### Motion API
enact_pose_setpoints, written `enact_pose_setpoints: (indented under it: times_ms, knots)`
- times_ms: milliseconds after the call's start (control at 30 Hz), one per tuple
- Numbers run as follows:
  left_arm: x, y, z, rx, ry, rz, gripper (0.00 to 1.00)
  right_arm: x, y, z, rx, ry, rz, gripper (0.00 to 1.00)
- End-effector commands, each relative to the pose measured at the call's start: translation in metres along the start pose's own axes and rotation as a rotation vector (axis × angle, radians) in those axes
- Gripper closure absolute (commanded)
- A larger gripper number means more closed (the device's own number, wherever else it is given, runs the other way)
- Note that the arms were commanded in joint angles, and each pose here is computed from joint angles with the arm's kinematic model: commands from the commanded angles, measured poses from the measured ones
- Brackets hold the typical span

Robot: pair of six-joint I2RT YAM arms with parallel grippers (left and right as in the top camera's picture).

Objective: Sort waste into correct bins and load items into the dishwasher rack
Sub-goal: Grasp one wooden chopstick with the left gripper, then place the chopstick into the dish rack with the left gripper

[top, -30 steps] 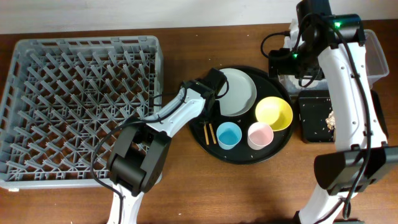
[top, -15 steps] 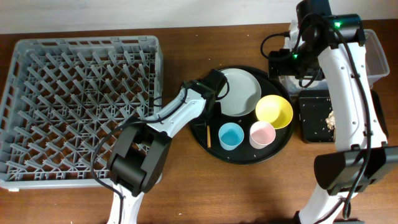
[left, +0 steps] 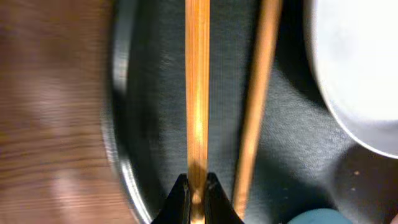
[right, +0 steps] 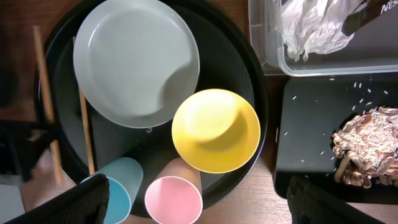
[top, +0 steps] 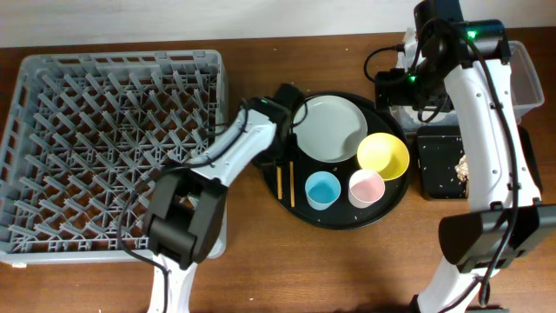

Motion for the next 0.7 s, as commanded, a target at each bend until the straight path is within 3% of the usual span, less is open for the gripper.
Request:
enact_pose_setpoints:
  times_ms: [0, 167, 267, 433, 667]
  knots:
    - [0.005, 0.029, 0.017, -0.02, -0.052, -0.015, 1.0, -0.001, 0.004, 0.0, -0.011, 0.001, -0.009, 0.08]
    - [0.012, 0.094, 0.032, -0.08, -0.146, -0.034, 1.0, -0.001, 0.004, 0.0, -0.011, 0.001, -0.009, 0.08]
    - [0.046, 0.129, 0.041, -0.121, -0.137, 0.046, 1.0, -0.001, 0.004, 0.0, -0.011, 0.0, -0.009, 0.08]
    - [0.104, 0.133, 0.059, -0.13, -0.013, 0.142, 1.0, -0.001, 0.004, 0.0, -0.011, 0.0, -0.009, 0.08]
    - [0.125, 0.122, 0.068, -0.138, 0.011, 0.164, 1.0, -0.001, 0.004, 0.0, -0.011, 0.001, -0.009, 0.08]
Point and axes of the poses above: each gripper's point midway between its finger pads, its own y axis back along the fingers, its own x axis along the line the jaws close on, z = x × y, the point moved 7 cm from there along y, back along the fingers, and after that the axes turned 4 degrees about y, right-handed, at the moved point
